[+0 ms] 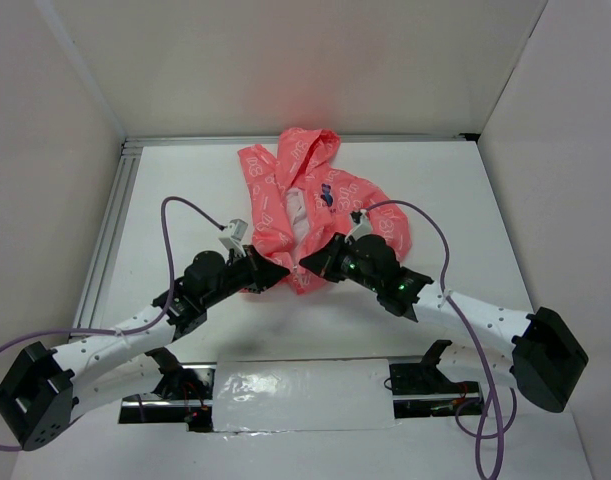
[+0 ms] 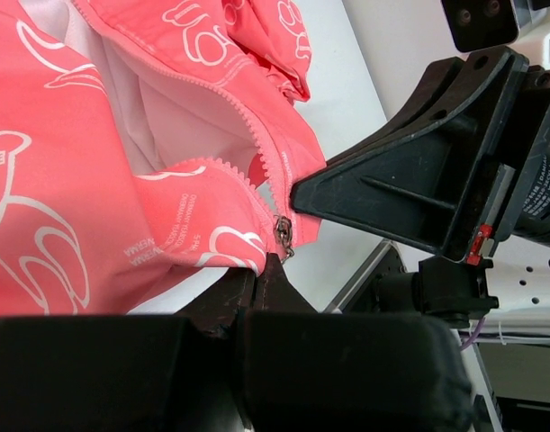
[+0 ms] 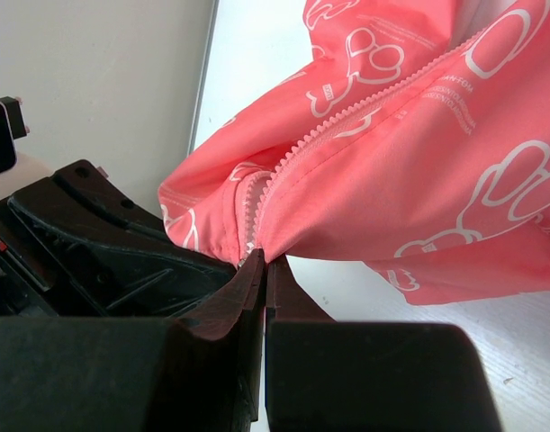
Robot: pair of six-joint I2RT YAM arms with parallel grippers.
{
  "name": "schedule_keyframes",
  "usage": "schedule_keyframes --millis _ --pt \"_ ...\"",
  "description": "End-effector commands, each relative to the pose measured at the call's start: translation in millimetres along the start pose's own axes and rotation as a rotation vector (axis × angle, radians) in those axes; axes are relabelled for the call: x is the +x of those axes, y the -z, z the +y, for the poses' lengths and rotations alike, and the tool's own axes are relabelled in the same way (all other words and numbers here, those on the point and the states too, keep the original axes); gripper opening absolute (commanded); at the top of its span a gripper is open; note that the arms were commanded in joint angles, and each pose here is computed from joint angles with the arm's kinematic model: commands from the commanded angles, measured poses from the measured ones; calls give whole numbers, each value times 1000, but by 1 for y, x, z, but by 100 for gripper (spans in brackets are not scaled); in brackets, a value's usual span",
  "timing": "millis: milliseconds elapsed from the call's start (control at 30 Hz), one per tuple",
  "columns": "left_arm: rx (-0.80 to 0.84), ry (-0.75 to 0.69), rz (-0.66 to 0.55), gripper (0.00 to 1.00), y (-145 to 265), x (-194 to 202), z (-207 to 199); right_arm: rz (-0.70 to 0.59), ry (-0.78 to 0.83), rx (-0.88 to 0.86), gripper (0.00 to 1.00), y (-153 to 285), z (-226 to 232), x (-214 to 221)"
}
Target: Zip up the jacket
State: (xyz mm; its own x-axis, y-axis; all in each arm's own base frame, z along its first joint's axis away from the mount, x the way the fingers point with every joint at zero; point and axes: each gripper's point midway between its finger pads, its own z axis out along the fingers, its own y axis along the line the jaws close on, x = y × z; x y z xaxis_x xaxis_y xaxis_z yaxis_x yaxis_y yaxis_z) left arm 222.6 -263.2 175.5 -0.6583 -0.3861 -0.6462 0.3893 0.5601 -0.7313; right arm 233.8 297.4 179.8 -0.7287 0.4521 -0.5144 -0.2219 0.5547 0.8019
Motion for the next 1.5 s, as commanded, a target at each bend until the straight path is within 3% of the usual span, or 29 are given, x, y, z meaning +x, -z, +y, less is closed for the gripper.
schedule_keyframes --millis 0,767,1333,1367,1400,1467 --pt "77 -31 15 0 -2 -4 -20 -88 -22 -74 0 3 28 -31" --pt "90 -58 127 0 -9 22 -11 -95 -111 -22 0 -1 3 -42" --pt "133 -62 197 0 -3 38 -13 -112 -91 24 0 -5 -7 -50" --pt "120 -60 197 0 -3 38 -11 -101 -71 41 3 -4 -9 -49" --pt "92 -53 211 0 -1 42 -5 -91 -56 56 14 -4 -11 -48" --pt "74 -47 229 0 0 39 -8 -44 18 107 24 3 -13 -46"
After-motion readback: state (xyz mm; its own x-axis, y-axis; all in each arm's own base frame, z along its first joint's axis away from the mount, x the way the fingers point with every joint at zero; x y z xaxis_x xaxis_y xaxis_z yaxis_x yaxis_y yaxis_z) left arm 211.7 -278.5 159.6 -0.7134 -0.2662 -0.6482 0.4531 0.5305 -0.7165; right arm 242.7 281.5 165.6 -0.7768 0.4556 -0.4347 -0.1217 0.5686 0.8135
